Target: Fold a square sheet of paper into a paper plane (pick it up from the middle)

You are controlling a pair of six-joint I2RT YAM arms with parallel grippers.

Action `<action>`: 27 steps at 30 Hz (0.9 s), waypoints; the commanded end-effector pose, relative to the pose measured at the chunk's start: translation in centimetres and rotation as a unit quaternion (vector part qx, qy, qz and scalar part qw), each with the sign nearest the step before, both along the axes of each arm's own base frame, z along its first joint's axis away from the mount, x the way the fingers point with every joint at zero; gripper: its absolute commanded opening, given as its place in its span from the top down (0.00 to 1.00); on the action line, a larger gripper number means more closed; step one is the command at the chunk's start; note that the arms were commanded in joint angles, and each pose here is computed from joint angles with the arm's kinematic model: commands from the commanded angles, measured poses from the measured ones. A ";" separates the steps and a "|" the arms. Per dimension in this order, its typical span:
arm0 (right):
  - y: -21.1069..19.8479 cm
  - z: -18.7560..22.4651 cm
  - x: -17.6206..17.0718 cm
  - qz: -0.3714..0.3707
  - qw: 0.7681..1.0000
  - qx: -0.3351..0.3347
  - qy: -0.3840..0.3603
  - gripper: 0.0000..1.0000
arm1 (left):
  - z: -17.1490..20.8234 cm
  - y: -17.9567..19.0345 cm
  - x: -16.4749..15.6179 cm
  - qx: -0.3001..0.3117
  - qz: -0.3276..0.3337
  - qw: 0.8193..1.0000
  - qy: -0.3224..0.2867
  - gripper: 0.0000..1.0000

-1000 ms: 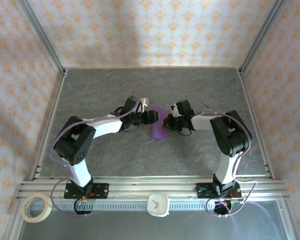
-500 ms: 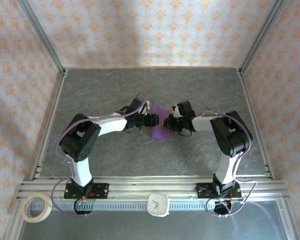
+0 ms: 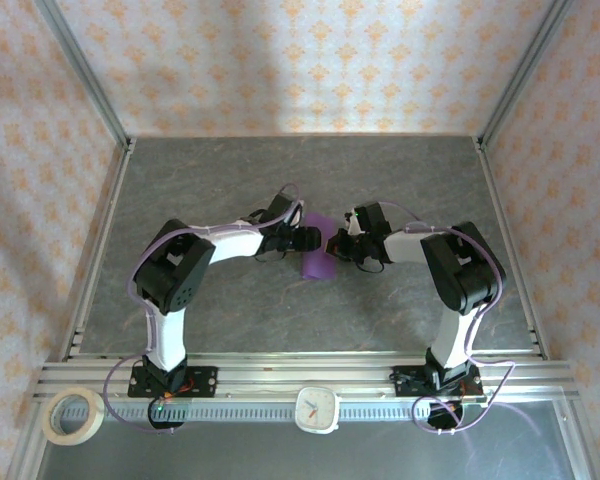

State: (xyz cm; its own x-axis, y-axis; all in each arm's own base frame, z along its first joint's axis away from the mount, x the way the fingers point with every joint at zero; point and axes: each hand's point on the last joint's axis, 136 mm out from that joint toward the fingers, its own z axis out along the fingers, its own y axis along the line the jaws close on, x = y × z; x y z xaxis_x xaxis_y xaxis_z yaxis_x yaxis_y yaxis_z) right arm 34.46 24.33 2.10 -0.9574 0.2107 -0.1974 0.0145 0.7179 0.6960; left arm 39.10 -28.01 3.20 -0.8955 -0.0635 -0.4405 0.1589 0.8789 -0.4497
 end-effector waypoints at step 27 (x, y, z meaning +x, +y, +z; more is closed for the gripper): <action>-7.7 3.1 0.2 -0.131 0.991 -0.015 0.011 0.79 | -2.5 2.5 -0.7 0.071 0.010 0.997 0.016 0.55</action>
